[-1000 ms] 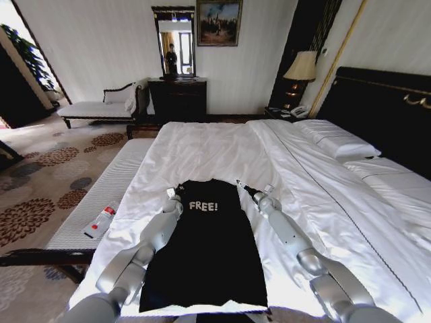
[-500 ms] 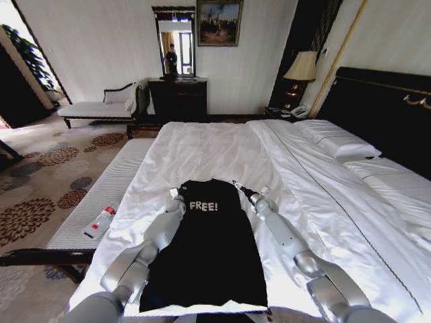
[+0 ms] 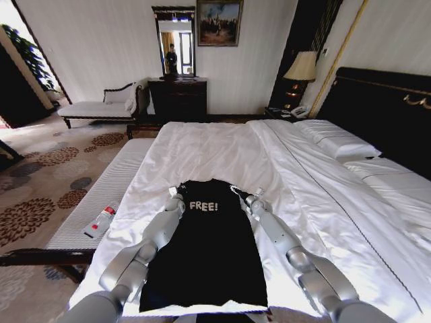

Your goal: Fold the clothes on the bed.

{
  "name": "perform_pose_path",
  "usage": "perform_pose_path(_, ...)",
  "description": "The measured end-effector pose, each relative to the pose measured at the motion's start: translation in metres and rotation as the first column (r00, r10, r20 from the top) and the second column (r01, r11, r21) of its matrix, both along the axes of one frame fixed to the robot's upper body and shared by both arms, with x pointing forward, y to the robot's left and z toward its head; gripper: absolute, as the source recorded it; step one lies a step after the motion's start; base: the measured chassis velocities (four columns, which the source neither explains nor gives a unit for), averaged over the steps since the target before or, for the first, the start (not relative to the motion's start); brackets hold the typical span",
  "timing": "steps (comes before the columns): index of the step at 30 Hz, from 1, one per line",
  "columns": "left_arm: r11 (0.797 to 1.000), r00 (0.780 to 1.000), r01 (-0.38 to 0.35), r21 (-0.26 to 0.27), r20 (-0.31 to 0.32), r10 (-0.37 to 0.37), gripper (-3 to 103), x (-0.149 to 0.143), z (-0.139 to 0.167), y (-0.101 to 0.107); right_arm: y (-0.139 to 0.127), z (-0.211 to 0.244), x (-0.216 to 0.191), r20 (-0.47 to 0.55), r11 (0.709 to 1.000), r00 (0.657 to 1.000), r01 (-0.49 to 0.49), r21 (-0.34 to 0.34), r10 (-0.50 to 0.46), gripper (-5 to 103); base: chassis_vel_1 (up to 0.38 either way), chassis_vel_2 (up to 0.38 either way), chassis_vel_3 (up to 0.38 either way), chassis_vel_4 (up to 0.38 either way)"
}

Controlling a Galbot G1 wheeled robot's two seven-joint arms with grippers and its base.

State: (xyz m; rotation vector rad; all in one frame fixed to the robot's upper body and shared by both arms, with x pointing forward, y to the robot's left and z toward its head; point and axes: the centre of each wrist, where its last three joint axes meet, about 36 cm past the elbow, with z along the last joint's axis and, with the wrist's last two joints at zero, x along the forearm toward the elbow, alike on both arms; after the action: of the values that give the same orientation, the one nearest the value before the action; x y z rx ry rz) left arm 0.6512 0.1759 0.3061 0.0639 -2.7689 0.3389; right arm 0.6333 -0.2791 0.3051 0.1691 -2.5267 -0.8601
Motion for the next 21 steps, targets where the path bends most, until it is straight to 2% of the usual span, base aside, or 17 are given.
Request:
perform_pose_path(2, 1.0, 1.0, 0.0, 0.0, 0.001, 0.0, 2, 0.0005, 0.0007, 0.0005, -0.0005, -0.0001, 0.0012, -0.003, 1.0, 1.0, 0.007, 0.003, -0.007, 96, 0.0, 0.0, 0.0, 0.0)
perform_pose_path(5, 1.0, 1.0, -0.002, -0.001, 0.0, 0.002, 2, 0.0014, 0.0018, 0.0015, -0.0012, -0.0002, 0.0039, -0.016, 1.0, 1.0, 0.019, 0.008, -0.019, 81, 0.0, 0.0, 0.0, 0.0)
perform_pose_path(8, 1.0, 1.0, -0.003, -0.002, 0.0, 0.003, 2, 0.0015, 0.0019, 0.0018, -0.0009, -0.0002, 0.0046, -0.021, 1.0, 1.0, 0.019, 0.009, -0.019, 75, 0.0, 0.0, 0.0, 0.0)
perform_pose_path(9, 1.0, 1.0, -0.003, -0.002, 0.001, 0.003, 2, 0.0014, 0.0021, 0.002, -0.0006, -0.0002, 0.0046, -0.024, 1.0, 1.0, 0.017, 0.009, -0.017, 65, 0.0, 0.0, 0.0, 0.0)
perform_pose_path(12, 1.0, 1.0, -0.004, -0.003, 0.0, 0.004, 2, 0.0011, 0.0016, 0.0026, 0.0003, -0.0007, 0.0043, -0.027, 1.0, 1.0, 0.011, 0.005, -0.011, 60, 0.0, 0.0, 0.0, 0.0)
perform_pose_path(14, 1.0, 1.0, -0.005, -0.004, 0.0, 0.005, 2, 0.0011, 0.0015, 0.003, 0.0008, -0.001, 0.0042, -0.029, 1.0, 1.0, 0.008, 0.003, -0.007, 49, 0.0, 0.0, 0.0, 0.0)
perform_pose_path(15, 1.0, 1.0, -0.005, -0.004, 0.0, 0.005, 2, 0.0011, 0.0015, 0.003, 0.0008, -0.001, 0.0042, -0.029, 1.0, 1.0, 0.008, 0.003, -0.007, 49, 0.0, 0.0, 0.0, 0.0)
perform_pose_path(18, 1.0, 1.0, -0.009, -0.008, 0.0, 0.009, 2, -0.0008, 0.0008, 0.0023, 0.0007, -0.003, 0.0038, -0.033, 1.0, 0.999, 0.0, -0.007, 0.0, 32, 0.0, 0.0, 0.0, 0.0)
perform_pose_path(21, 1.0, 1.0, -0.009, -0.008, 0.002, 0.009, 2, -0.0017, 0.0012, 0.0023, 0.0011, -0.0032, 0.0044, -0.034, 1.0, 0.999, -0.001, -0.009, 0.001, 27, 0.0, 0.0, 0.0, 0.0)
